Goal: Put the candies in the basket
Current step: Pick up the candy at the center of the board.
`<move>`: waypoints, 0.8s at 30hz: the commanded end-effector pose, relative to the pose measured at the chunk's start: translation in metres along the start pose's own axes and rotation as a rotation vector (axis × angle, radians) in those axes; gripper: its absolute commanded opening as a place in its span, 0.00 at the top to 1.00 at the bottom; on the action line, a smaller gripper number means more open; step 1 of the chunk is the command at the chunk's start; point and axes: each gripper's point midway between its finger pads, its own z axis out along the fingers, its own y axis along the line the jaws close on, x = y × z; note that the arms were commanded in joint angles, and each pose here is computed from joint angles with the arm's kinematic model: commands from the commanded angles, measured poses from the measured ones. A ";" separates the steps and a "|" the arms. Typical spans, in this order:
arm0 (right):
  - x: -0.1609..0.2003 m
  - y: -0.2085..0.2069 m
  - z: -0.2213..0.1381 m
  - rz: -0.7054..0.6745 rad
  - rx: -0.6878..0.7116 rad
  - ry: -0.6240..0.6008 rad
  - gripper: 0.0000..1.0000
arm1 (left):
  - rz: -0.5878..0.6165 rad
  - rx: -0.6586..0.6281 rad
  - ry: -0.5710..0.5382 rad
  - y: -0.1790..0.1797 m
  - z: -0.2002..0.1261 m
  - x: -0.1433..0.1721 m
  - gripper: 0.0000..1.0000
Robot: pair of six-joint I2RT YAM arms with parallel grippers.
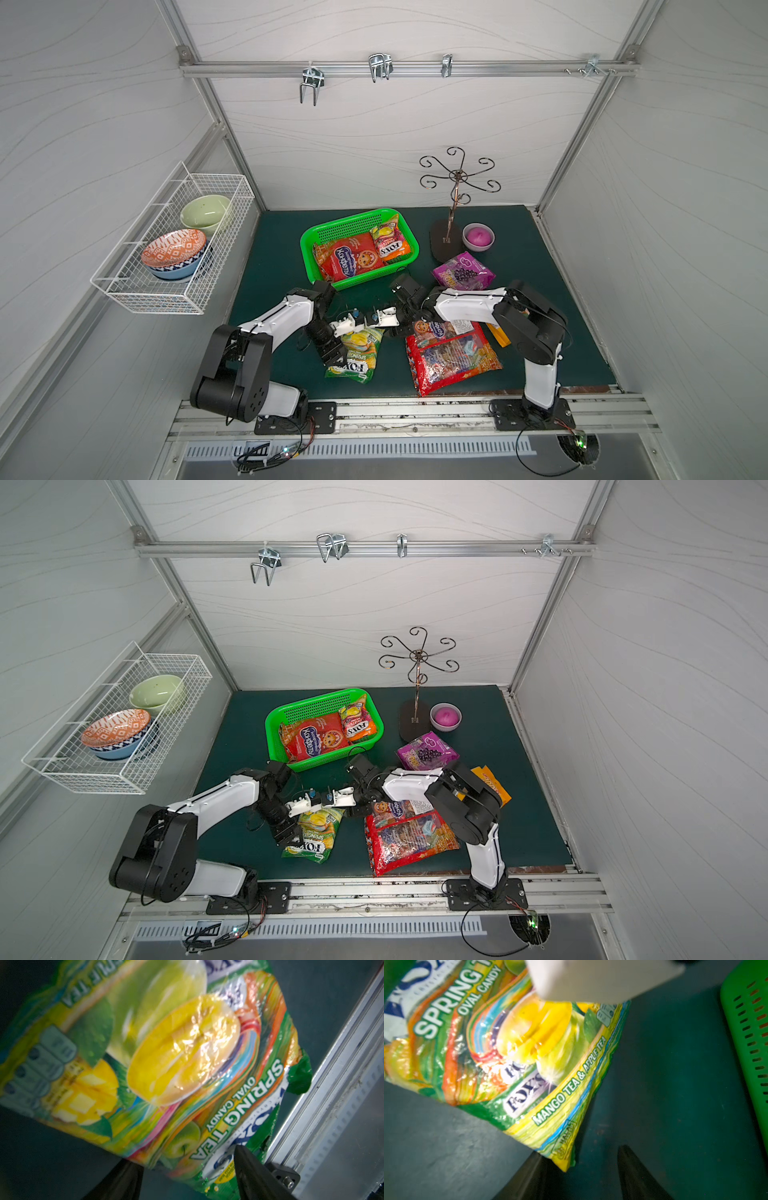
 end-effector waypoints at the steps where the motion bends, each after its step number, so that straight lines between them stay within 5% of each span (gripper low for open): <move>1: 0.020 0.006 0.021 -0.048 0.004 0.067 0.46 | 0.038 0.022 -0.006 -0.003 -0.001 -0.010 0.28; 13: 0.016 0.033 0.026 -0.179 -0.084 0.083 0.67 | 0.044 0.010 -0.005 0.000 0.001 -0.011 0.28; 16: 0.011 0.029 0.026 -0.198 -0.054 0.072 0.74 | 0.054 0.003 -0.007 0.001 0.000 -0.012 0.27; 18: 0.006 0.023 0.025 -0.208 -0.026 0.064 0.88 | 0.065 -0.006 -0.013 0.002 0.000 -0.012 0.27; 24: -0.008 0.004 0.022 -0.258 0.148 0.006 0.90 | 0.072 -0.022 -0.021 0.007 0.002 -0.014 0.27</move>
